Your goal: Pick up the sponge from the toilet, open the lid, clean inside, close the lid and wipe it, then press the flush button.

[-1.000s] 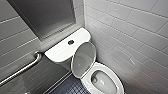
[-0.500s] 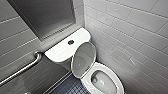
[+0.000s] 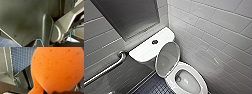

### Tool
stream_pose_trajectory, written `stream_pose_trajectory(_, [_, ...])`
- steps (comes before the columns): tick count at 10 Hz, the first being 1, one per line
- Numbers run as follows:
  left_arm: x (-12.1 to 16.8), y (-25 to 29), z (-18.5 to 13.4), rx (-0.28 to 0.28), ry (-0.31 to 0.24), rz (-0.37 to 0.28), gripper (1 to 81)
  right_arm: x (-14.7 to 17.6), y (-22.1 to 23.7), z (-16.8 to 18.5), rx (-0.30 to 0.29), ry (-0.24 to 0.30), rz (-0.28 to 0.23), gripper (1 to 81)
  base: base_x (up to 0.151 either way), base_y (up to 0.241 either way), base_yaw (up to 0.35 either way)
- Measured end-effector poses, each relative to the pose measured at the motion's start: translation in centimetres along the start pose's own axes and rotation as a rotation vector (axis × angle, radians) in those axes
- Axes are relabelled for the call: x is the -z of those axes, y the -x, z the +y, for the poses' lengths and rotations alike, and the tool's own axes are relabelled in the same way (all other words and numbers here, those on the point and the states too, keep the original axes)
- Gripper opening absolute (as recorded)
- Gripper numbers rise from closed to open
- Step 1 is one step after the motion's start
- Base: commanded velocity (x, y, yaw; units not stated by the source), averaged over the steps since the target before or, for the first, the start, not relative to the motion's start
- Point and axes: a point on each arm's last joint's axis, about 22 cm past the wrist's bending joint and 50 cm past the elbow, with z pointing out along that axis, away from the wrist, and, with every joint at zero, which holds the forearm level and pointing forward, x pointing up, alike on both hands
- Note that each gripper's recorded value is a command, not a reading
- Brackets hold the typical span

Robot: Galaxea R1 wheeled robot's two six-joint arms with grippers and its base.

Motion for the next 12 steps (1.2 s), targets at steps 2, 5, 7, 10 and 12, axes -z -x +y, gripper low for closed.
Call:
stream_pose_trajectory(2, [1.6, 0.5, 0.4, 0.011, 0.0, 0.0, 81.1, 0.7, 3.8, 1.0, -0.012, 0.028, -0.032, 1.0, 0.0, 0.0, 0.0])
stream_pose_trajectory(5, [2.3, -0.7, 0.7, -0.002, -0.001, 0.019, 81.1, 0.0, 6.2, -0.3, -0.017, 0.011, -0.045, 1.0, 0.0, 0.0, 0.0])
stream_pose_trajectory(7, [2.9, -5.7, 0.4, -0.04, -0.009, 0.08, 81.1, -0.8, 6.2, -0.3, -0.001, 0.011, -0.027, 1.0, 0.0, 0.0, 0.0])
stream_pose_trajectory(10, [3.2, -8.0, -0.9, -0.047, -0.064, 0.105, 81.1, -2.4, 7.7, -1.0, -0.004, 0.002, -0.038, 1.0, 0.0, 0.0, 0.0])
stream_pose_trajectory(12, [3.3, -4.9, -2.0, 0.005, -0.103, 0.075, 81.1, -2.3, 7.6, -0.8, 0.0, 0.006, -0.037, 1.0, 0.0, 0.0, 0.0])
